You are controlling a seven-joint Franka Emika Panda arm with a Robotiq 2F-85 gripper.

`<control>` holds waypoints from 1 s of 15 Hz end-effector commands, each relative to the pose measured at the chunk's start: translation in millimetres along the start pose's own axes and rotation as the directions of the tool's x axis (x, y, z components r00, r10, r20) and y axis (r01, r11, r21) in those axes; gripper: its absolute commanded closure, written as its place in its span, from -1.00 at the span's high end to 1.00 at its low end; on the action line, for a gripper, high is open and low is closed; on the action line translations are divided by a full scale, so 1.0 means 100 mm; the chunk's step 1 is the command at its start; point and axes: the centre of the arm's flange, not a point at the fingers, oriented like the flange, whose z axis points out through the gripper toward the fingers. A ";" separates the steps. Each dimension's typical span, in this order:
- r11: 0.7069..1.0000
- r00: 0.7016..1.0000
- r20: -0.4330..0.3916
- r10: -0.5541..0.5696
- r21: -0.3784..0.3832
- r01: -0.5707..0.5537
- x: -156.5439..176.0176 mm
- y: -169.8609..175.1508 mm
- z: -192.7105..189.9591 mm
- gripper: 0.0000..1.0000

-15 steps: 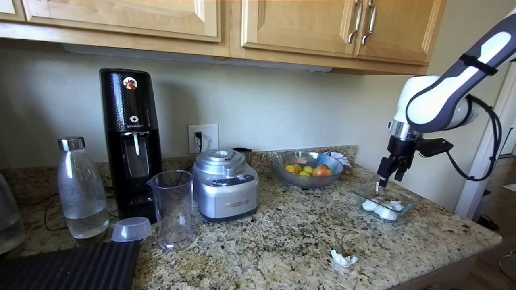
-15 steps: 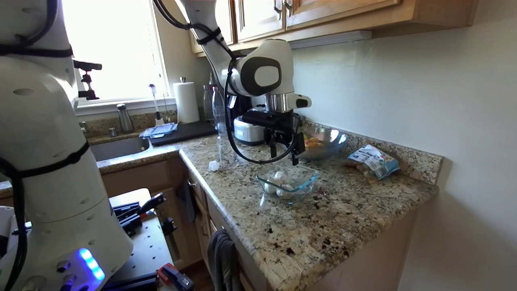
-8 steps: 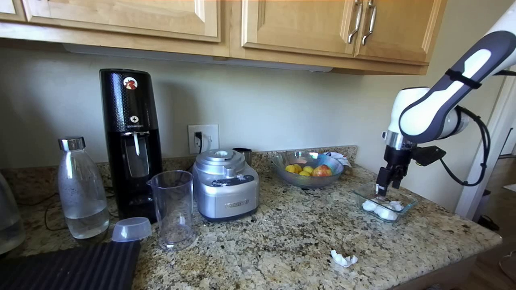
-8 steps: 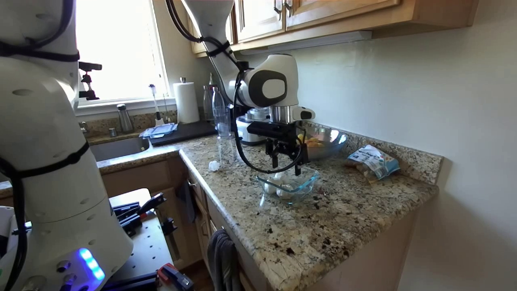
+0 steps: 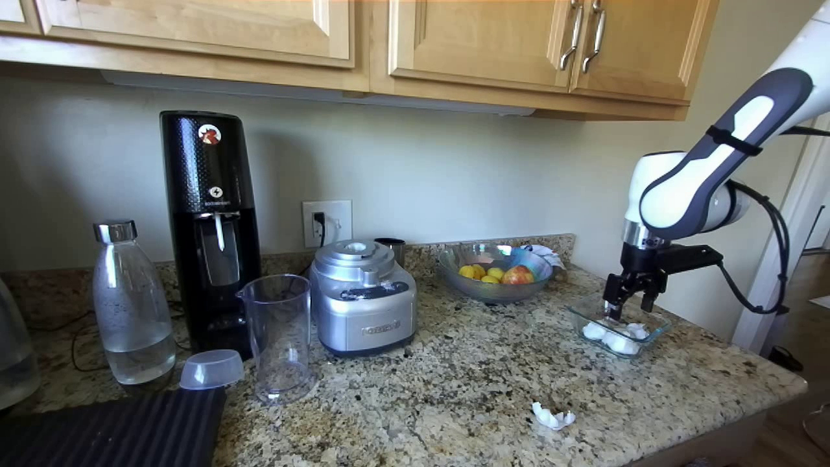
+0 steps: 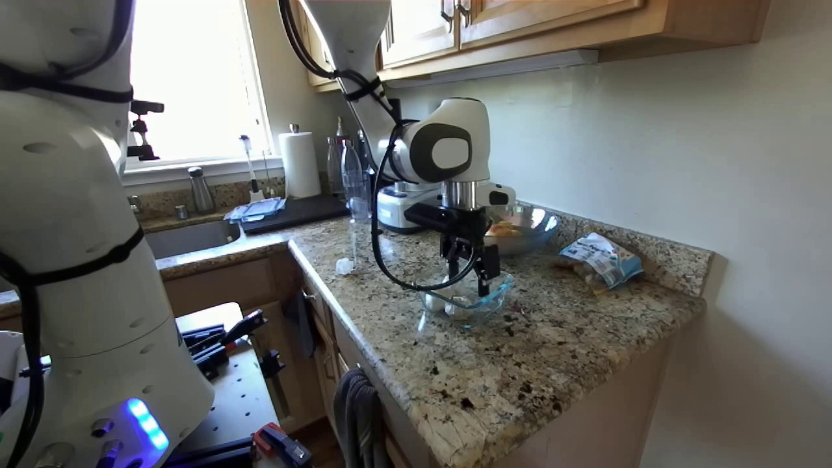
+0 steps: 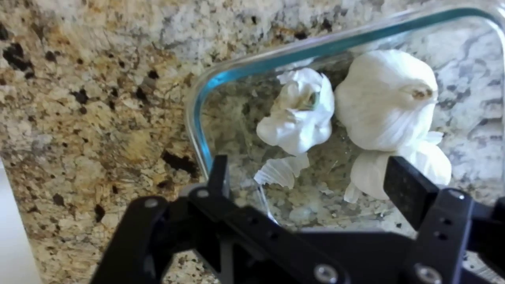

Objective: Pick up the three cloves of garlic from the glass bowl and put them on the countertop

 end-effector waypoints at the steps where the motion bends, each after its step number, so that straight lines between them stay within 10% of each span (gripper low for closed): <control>1: 0.989 0.988 0.049 0.148 -0.011 -0.147 -0.02 -0.01 0.04 1.00; 15: 0.947 0.941 0.109 0.320 -0.026 -0.319 -0.17 -0.08 0.30 1.00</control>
